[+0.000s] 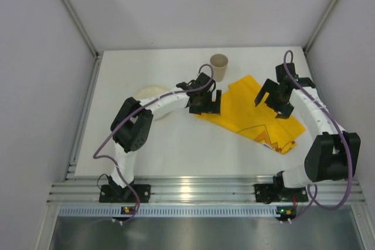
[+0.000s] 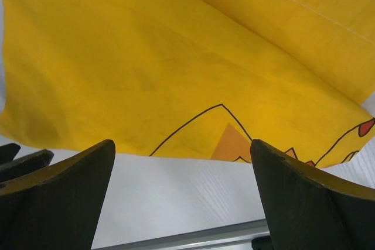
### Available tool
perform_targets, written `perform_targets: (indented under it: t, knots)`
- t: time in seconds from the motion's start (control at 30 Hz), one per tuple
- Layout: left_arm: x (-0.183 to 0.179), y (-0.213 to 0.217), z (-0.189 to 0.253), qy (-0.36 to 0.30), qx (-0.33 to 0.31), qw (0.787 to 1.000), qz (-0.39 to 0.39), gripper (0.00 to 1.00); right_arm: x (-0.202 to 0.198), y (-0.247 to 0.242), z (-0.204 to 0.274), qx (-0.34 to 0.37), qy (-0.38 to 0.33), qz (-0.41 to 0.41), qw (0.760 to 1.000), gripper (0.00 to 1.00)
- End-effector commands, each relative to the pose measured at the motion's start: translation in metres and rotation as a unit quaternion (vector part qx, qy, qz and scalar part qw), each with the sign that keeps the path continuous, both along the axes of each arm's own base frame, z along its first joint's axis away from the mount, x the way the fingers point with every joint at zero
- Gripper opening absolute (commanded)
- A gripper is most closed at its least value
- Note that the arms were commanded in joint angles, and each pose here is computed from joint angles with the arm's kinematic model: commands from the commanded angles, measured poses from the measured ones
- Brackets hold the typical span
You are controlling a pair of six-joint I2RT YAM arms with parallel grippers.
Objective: Set the dinner table for one person
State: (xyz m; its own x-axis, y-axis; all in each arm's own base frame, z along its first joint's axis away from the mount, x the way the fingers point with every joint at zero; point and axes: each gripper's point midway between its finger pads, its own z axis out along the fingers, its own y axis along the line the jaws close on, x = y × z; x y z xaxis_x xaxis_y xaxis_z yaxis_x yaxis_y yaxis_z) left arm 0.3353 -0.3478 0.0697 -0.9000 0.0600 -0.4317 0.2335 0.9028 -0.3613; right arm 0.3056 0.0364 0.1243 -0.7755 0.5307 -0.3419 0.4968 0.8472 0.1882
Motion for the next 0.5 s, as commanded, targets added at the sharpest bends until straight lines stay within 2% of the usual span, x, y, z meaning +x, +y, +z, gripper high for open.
perform_targets:
  t: [0.0, 0.03, 0.07, 0.17, 0.27, 0.37, 0.47]
  knots:
    - [0.027, -0.003, 0.006, -0.022, 0.02, 0.998, 0.054, 0.98, -0.005, -0.017, 0.019, -0.031, -0.029, -0.001, 0.999, 1.0]
    - [0.022, 0.008, -0.005, -0.001, 0.053, 0.996, 0.07, 0.98, -0.007, -0.02, 0.019, -0.035, -0.028, -0.002, 0.999, 1.0]
    - [0.031, 0.017, 0.0, -0.02, 0.074, 0.993, 0.092, 0.98, -0.006, -0.021, 0.02, -0.037, -0.03, -0.004, 0.999, 1.0]
    - [0.036, 0.044, 0.015, -0.058, 0.106, 0.984, 0.133, 0.98, 0.0, -0.024, 0.023, -0.042, -0.034, -0.002, 0.999, 1.0]
    - [0.043, 0.057, 0.023, -0.095, 0.117, 0.98, 0.133, 0.98, 0.011, -0.022, 0.022, -0.039, -0.034, 0.002, 0.999, 1.0]
    - [0.042, 0.06, 0.0, -0.069, 0.141, 0.98, 0.122, 0.98, 0.029, -0.02, 0.025, -0.033, -0.041, 0.002, 0.999, 1.0]
    - [0.036, 0.047, -0.023, -0.039, 0.129, 0.986, 0.097, 0.97, 0.048, -0.019, 0.028, -0.033, -0.046, 0.005, 0.998, 1.0]
